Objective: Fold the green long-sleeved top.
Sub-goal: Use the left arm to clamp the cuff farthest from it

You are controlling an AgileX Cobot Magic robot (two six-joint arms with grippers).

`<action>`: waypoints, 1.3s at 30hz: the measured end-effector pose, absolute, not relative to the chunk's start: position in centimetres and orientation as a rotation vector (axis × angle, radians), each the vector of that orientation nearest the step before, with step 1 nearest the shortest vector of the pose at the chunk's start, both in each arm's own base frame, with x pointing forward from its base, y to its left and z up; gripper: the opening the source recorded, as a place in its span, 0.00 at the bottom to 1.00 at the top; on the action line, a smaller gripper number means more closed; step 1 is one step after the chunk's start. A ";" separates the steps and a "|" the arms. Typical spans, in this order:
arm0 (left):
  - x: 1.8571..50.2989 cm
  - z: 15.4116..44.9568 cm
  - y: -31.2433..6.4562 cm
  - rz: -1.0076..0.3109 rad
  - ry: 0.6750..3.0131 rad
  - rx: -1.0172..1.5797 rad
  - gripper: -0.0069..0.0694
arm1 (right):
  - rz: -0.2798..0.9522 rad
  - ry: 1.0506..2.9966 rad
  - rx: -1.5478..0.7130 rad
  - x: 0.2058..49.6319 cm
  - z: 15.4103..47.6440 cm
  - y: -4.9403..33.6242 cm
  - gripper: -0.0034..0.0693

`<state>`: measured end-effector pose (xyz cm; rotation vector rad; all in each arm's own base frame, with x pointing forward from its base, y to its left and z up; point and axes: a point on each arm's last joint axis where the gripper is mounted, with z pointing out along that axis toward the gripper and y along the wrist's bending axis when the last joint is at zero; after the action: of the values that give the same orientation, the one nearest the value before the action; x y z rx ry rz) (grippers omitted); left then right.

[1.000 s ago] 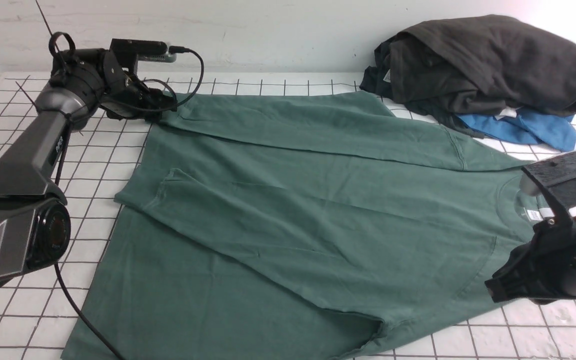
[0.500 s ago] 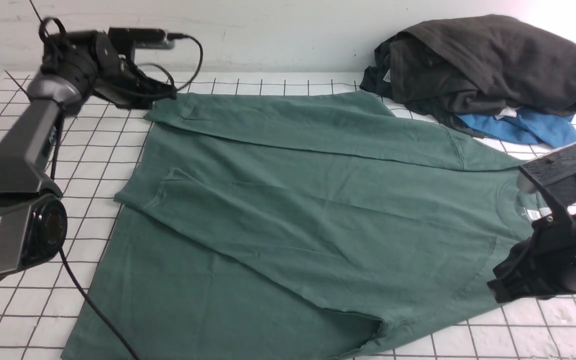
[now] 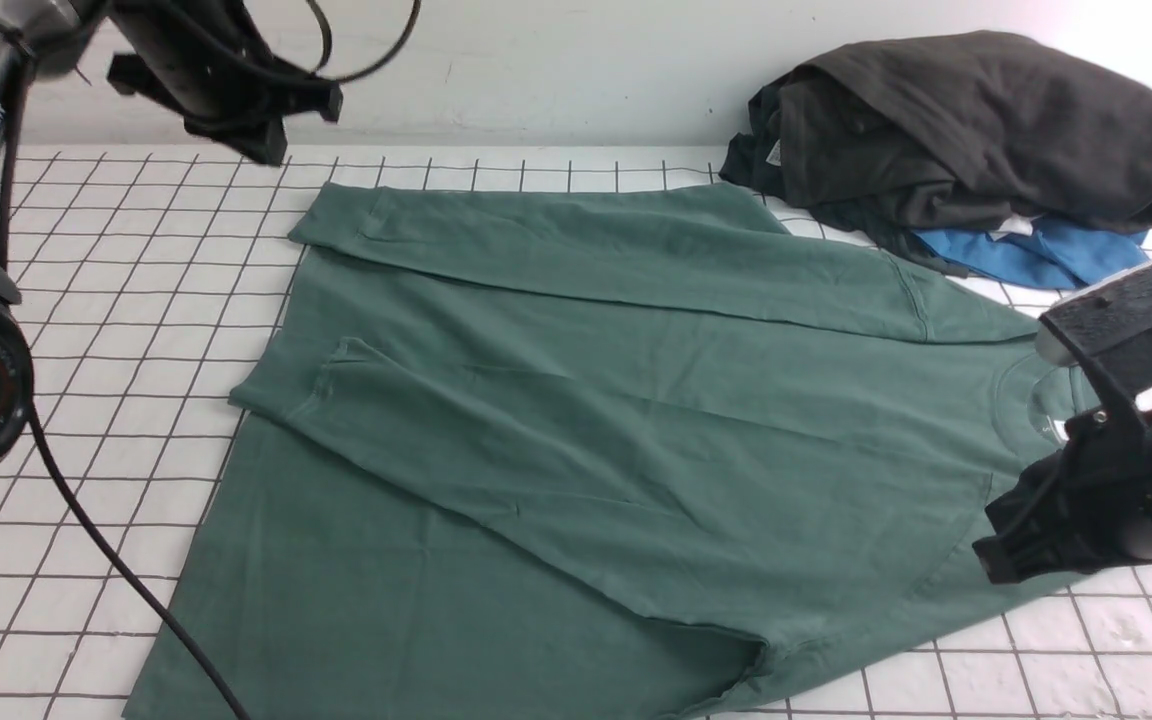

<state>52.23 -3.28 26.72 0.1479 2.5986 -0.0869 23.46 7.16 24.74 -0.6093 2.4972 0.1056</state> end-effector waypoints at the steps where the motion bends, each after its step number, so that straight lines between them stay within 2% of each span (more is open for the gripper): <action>1: 52.4 26.4 -3.2 -0.086 2.600 0.145 0.20 | 0.107 2.497 -0.608 23.5 24.7 7.2 0.03; 2: 53.3 24.3 -2.9 -0.090 2.597 0.106 0.31 | 0.123 2.500 -0.595 23.4 24.7 7.2 0.03; 3: 53.7 23.4 -2.8 -0.092 2.592 0.089 0.35 | 0.128 2.501 -0.591 23.4 24.8 7.3 0.03; 7: 55.5 20.2 -2.1 -0.089 2.526 0.042 0.67 | 0.138 2.515 -0.587 23.3 24.7 7.3 0.03; 8: 55.9 19.6 -1.9 -0.088 2.500 0.031 0.73 | 0.141 2.523 -0.588 23.3 24.7 7.3 0.03; 9: 56.0 19.6 -1.9 -0.088 2.491 0.031 0.73 | 0.142 2.525 -0.588 23.2 24.6 7.3 0.03; 10: 56.7 18.3 -1.8 -0.086 2.444 0.020 0.78 | 0.146 2.538 -0.590 23.1 24.6 7.3 0.03; 11: 57.1 17.8 -1.8 -0.086 2.422 0.013 0.79 | 0.146 2.542 -0.592 23.1 24.6 7.3 0.03; 15: 57.9 16.0 -1.7 -0.097 2.369 -0.008 0.75 | 0.151 2.546 -0.590 23.1 24.6 7.3 0.03; 19: 58.6 13.5 -1.6 -0.107 2.337 -0.039 0.61 | 0.155 2.547 -0.586 23.1 24.6 7.3 0.03; 23: 58.8 13.2 -1.5 -0.126 2.313 -0.067 0.49 | 0.155 2.547 -0.586 23.1 24.6 7.3 0.03; 27: 58.8 13.4 -1.6 -0.126 2.309 -0.056 0.18 | 0.154 2.546 -0.586 23.1 24.6 7.3 0.03; 28: 58.8 13.5 -1.6 -0.123 2.309 -0.049 0.17 | 0.154 2.546 -0.586 23.1 24.6 7.3 0.03; 29: 58.6 14.2 -1.6 -0.118 2.332 -0.030 0.12 | 0.149 2.543 -0.589 23.1 24.6 7.3 0.03; 32: 58.3 16.3 -1.6 -0.119 2.350 -0.017 0.11 | 0.138 2.539 -0.598 23.1 24.6 7.3 0.03; 35: 57.1 22.1 -1.8 -0.119 2.343 0.017 0.11 | 0.109 2.533 -0.620 23.2 24.6 7.1 0.03; 36: 57.0 22.8 -1.9 -0.117 2.337 0.024 0.11 | 0.108 2.533 -0.621 23.2 24.6 7.1 0.03; 37: 55.9 25.7 -2.2 -0.118 2.349 0.050 0.11 | 0.091 2.530 -0.634 23.2 24.6 7.0 0.03; 38: 55.8 26.0 -2.3 -0.118 2.352 0.054 0.11 | 0.088 2.528 -0.636 23.2 24.6 7.0 0.03; 39: 54.4 28.2 -2.9 -0.120 2.401 0.088 0.11 | 0.069 2.521 -0.650 23.3 24.6 6.9 0.03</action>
<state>54.42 -2.91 28.15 0.0875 2.4010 -0.1204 23.26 6.93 24.57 -0.6501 2.5206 0.0686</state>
